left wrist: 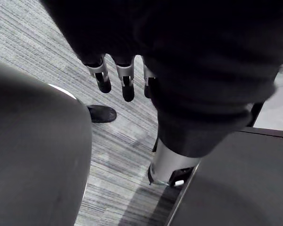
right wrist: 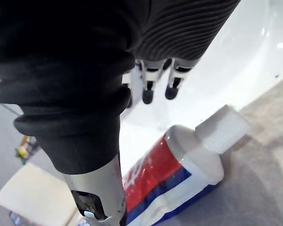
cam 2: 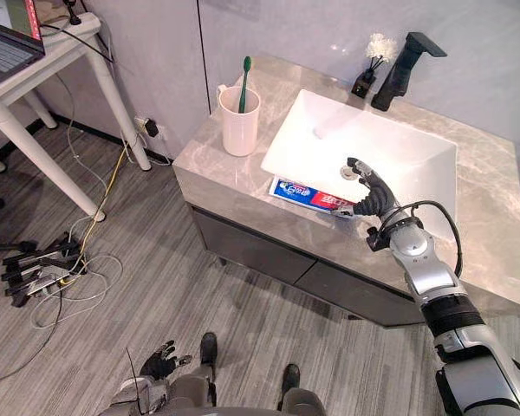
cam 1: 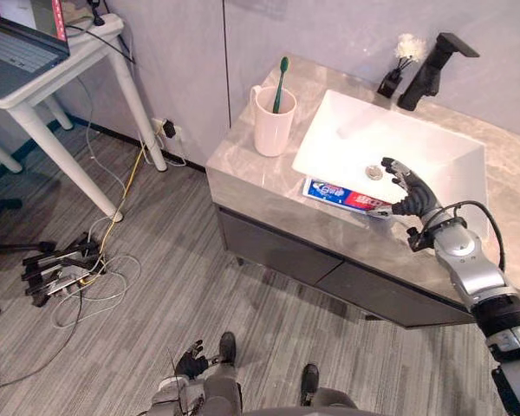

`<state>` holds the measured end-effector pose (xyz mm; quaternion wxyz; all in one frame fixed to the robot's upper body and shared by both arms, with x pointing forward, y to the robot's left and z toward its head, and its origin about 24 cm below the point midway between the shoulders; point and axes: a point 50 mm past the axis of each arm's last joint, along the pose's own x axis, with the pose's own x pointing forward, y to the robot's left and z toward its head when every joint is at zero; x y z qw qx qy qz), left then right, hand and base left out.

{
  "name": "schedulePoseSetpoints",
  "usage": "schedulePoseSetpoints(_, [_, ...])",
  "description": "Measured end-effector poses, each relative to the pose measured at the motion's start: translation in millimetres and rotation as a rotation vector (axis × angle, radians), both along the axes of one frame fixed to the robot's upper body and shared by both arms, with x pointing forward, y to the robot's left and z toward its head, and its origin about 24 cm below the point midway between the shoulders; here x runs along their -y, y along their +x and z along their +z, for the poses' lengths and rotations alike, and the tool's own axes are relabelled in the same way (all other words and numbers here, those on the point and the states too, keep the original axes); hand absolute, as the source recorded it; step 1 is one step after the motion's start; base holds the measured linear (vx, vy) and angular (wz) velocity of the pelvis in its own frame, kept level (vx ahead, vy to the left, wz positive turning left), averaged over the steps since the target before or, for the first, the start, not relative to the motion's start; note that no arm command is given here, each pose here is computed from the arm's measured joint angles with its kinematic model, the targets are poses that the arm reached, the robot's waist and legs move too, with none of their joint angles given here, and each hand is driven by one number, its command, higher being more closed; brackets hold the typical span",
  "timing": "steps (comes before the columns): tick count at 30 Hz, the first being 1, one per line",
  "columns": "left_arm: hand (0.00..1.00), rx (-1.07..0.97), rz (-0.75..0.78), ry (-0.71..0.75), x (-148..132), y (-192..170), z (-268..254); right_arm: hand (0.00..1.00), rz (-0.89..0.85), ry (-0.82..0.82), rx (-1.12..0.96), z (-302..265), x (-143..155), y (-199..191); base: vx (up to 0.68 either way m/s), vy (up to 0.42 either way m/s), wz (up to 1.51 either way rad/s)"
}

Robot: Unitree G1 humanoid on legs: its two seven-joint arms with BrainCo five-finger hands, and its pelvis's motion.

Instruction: Organize washtable

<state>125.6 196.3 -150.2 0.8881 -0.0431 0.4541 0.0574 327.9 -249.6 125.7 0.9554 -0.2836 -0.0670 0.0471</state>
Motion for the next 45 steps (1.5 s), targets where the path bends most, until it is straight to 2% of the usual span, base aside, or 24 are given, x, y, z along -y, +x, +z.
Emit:
schedulePoseSetpoints(10, [0.00,0.013,0.009,-0.018,5.2,1.8,0.5,0.00,0.004,-0.012,-0.032,-7.0,0.3,-2.9,-0.07,-0.025,0.04])
schedulePoseSetpoints(15, [0.00,0.037,0.021,0.000,-3.8,6.4,4.3,0.00,0.006,-0.055,-0.061,-10.3,4.3,-5.9,0.06,-0.003,0.02])
schedulePoseSetpoints(16, [0.00,0.038,0.021,0.005,-5.5,6.6,4.7,1.00,0.015,-0.058,-0.067,-12.3,1.9,-6.0,0.08,0.022,0.22])
schedulePoseSetpoints(45, [0.00,0.087,0.036,0.004,-8.9,17.7,11.0,1.00,0.065,-0.033,0.046,17.5,-15.7,8.2,0.04,-0.012,-0.01])
